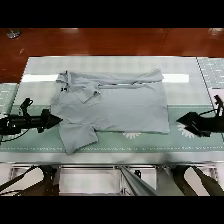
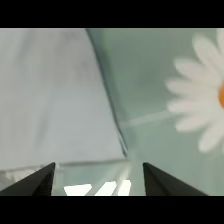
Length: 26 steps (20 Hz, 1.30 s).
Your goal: Fold the shirts.
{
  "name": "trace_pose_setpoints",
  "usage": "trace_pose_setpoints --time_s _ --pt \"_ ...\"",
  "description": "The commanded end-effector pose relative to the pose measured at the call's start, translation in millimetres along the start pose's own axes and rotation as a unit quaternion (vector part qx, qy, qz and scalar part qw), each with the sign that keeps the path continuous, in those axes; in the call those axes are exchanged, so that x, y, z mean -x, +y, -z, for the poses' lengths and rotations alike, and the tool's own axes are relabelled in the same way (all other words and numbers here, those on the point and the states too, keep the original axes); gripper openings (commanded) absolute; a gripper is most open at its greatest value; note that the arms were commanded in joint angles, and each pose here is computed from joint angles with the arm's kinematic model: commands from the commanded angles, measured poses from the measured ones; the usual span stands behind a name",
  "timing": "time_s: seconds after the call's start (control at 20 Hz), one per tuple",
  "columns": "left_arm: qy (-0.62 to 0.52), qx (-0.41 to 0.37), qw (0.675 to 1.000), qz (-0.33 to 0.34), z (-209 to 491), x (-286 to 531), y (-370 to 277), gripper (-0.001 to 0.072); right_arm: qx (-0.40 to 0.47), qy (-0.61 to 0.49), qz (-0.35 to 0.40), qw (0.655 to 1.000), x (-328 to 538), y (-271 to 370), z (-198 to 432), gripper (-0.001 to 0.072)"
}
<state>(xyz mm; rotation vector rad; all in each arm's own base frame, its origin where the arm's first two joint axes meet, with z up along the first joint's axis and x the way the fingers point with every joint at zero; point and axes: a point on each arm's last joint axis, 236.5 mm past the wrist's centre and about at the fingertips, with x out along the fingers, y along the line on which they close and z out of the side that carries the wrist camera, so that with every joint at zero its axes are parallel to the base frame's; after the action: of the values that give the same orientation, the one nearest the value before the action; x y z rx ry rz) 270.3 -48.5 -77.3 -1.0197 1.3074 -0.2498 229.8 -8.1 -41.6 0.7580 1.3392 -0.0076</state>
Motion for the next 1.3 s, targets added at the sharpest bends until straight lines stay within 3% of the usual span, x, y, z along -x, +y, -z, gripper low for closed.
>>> trace_pose_setpoints --time_s 0.0,0.25,0.6,0.65,0.7,0.75,0.85,1.0,1.1,1.25 --pt "0.005 -0.009 1.0 0.004 -0.2 1.6 -4.9 0.0023 0.002 0.091 0.045 0.995 -25.7 -19.4 50.7 0.0627" --pt "0.005 -0.009 1.0 0.005 -0.1 1.5 -5.0 0.0023 0.009 0.116 0.04 0.992 -56.2 -6.6 40.0 0.0628" --pt "-0.001 -0.009 1.0 0.002 -3.0 1.5 -3.6 0.0023 0.004 0.114 -0.031 0.993 -101.9 55.1 -0.6 0.0607" --pt "-0.002 -0.009 1.0 0.001 -3.4 1.5 -3.4 0.0023 0.02 0.114 -0.03 0.993 -106.4 63.3 -2.9 0.0487" --pt "-0.003 -0.008 1.0 0.003 -4.1 1.7 -4.6 0.0023 0.048 0.114 -0.033 0.992 -107.2 74.5 -7.1 0.0091" --pt "-0.006 -0.008 1.0 0.01 -6.1 2.8 -8.9 0.0023 0.079 0.108 -0.04 0.99 -103.6 87.5 -13.6 0.0023" --pt "-0.028 -0.023 0.999 0.039 -22.7 14.6 -34.6 0.0022 0.132 0.085 -0.052 0.986 -78.4 120.7 -41.9 0.0023" --pt "-0.152 -0.117 0.97 0.149 -80.5 85.3 -147.3 0.0022 0.229 -0.012 -0.059 0.972 7.3 190.8 -111.8 0.0023" --pt "-0.253 -0.227 0.921 0.191 -100.2 163.2 -237.1 0.0021 0.288 -0.136 -0.061 0.946 99.2 250.1 -158.7 0.0023" --pt "-0.377 -0.386 0.827 0.155 -80.7 272.1 -340.9 0.0021 0.355 -0.311 -0.09 0.877 254.1 328.0 -160.6 0.0023"
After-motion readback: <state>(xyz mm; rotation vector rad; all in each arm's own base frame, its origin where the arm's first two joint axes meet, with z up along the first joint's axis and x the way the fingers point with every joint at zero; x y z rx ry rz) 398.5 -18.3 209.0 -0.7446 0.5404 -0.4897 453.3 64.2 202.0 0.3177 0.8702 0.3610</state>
